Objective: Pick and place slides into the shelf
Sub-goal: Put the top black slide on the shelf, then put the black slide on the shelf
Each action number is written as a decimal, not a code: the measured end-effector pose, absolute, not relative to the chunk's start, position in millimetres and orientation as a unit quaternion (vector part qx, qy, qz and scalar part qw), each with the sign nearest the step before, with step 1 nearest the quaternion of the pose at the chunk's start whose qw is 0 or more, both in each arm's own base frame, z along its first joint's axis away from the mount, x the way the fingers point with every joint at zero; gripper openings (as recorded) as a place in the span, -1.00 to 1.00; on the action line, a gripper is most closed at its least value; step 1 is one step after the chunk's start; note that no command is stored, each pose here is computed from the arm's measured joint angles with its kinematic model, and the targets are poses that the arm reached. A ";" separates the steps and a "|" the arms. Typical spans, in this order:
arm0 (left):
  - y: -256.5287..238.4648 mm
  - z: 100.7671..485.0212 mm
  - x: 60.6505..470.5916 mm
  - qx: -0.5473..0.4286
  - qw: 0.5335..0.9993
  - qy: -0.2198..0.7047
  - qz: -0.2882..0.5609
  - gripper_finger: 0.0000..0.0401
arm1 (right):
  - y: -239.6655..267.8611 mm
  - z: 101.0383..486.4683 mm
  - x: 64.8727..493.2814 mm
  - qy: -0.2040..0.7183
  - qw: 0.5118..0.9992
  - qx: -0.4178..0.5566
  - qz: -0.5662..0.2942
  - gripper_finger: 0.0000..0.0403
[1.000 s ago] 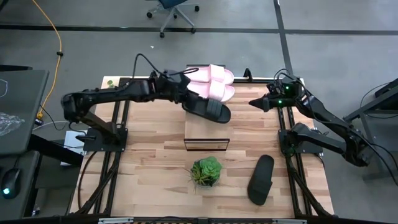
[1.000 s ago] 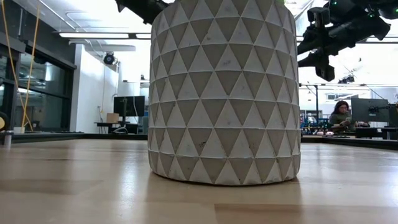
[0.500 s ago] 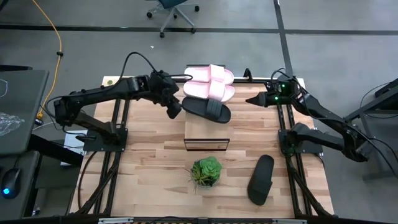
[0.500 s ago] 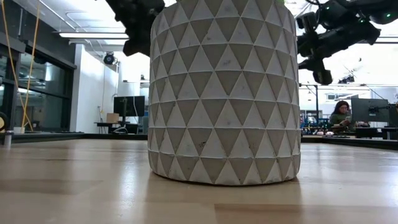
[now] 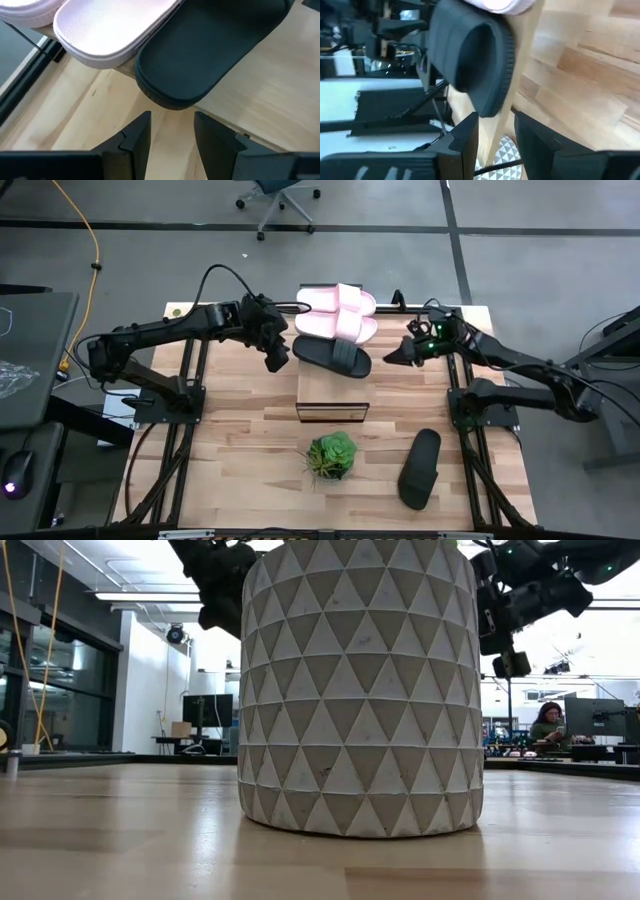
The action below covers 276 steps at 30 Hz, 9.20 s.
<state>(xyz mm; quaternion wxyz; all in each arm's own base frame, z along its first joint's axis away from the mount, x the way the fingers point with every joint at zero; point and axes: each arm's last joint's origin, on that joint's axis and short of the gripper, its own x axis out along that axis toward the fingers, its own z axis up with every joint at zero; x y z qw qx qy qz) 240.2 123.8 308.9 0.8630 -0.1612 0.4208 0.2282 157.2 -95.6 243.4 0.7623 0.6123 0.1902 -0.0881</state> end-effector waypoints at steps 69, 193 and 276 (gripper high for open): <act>123.2 309.1 240.6 -0.113 0.874 0.432 0.193 -0.31 | -92.7 228.6 202.2 0.131 0.763 0.603 -0.192 -0.86; 116.9 310.1 243.3 -0.142 0.895 0.416 0.079 -0.31 | 147.5 178.5 142.9 0.589 0.680 0.435 -0.033 -0.50; 70.3 401.6 297.4 -0.149 0.964 0.209 0.063 -0.31 | 21.7 385.5 200.2 0.114 0.967 0.205 -0.099 -1.00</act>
